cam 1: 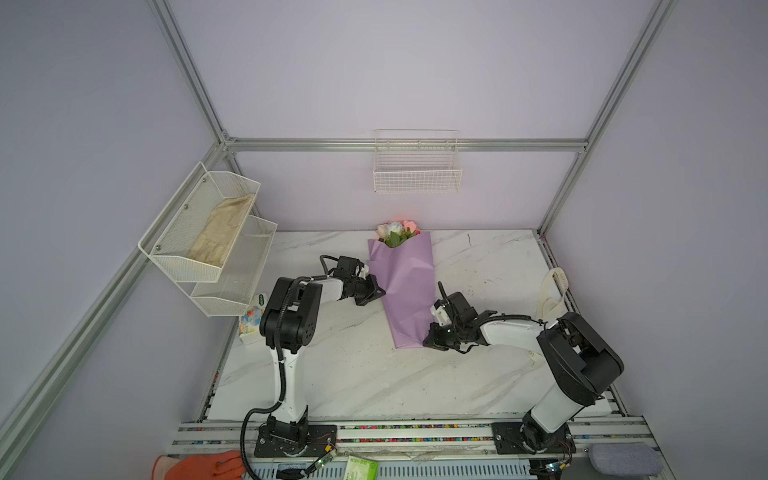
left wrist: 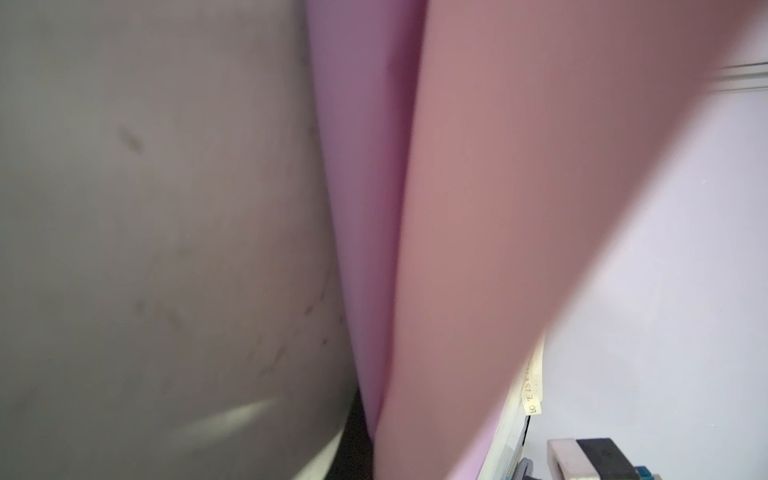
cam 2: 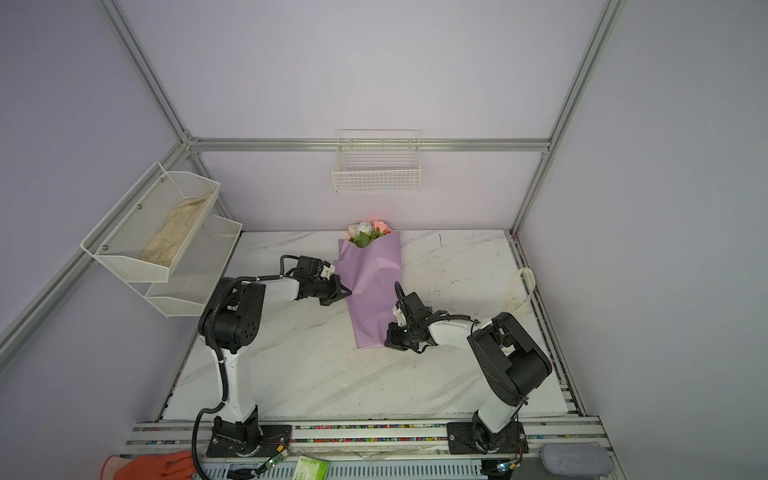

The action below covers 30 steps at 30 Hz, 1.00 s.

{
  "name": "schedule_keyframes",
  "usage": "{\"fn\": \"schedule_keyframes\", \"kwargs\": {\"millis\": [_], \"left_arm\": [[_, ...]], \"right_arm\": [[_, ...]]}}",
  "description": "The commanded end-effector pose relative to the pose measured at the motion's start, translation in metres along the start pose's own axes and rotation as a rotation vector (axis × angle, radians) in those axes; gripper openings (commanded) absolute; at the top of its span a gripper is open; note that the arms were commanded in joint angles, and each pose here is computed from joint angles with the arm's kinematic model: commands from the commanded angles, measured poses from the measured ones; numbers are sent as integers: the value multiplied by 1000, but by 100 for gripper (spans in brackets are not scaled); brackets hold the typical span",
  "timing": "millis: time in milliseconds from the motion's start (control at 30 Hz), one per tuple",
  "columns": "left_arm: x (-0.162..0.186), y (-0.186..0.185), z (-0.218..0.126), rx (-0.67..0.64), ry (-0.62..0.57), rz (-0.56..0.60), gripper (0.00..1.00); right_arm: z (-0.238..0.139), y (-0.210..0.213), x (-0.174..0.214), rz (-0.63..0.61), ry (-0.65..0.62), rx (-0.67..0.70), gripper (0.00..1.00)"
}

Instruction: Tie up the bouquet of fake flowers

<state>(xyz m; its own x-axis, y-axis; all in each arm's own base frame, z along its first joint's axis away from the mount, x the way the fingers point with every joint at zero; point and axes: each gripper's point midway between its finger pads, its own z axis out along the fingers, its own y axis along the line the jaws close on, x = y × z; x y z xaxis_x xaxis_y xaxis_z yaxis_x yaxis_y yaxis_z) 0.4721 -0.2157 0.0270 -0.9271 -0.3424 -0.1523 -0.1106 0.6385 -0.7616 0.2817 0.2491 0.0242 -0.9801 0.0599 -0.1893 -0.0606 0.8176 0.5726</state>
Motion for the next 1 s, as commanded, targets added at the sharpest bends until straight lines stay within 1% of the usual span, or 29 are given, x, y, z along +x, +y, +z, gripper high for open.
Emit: {"fn": "schedule_keyframes", "kwargs": {"millis": [0,200,267,300,367,433,467,500,567,667,733,800,900,967], "left_arm": [[-15,3,18,-22,-19,-21,0],[-30,-7,26,16,-29,-27,0],[-28,-8,25,11,-24,-21,0],[-27,-6,24,4,-24,-21,2],[-24,-6,21,4,-17,-25,3],[-23,-8,17,6,-21,-19,8],[-22,-10,13,5,-25,-14,13],[-22,-12,9,3,-29,-7,18],[-22,-16,-1,-6,-42,8,21],[-22,-19,-16,-9,-63,11,38],[-21,-20,-25,-6,-68,10,43],[-18,-19,-33,-9,-70,9,48],[-11,-19,-45,-24,-75,18,53],[-5,-16,-53,-43,-88,15,56]], "right_arm": [[6,-19,-17,-45,-12,72,2],[11,-13,-25,-54,5,51,6],[2,-3,-30,-57,-14,25,10],[-4,3,-33,-63,-31,14,11],[-22,18,-43,-71,-82,-21,17],[-38,30,-52,-77,-125,-59,23],[-44,37,-56,-88,-137,-81,26],[-48,42,-58,-98,-144,-93,28],[-48,46,-62,-105,-147,-102,30],[-38,47,-66,-97,-137,-116,30],[-28,56,-67,-84,-113,-181,29],[-16,62,-67,-72,-90,-212,27],[0,66,-68,-102,-81,-173,27],[16,56,-67,-82,-46,-131,27]]}}
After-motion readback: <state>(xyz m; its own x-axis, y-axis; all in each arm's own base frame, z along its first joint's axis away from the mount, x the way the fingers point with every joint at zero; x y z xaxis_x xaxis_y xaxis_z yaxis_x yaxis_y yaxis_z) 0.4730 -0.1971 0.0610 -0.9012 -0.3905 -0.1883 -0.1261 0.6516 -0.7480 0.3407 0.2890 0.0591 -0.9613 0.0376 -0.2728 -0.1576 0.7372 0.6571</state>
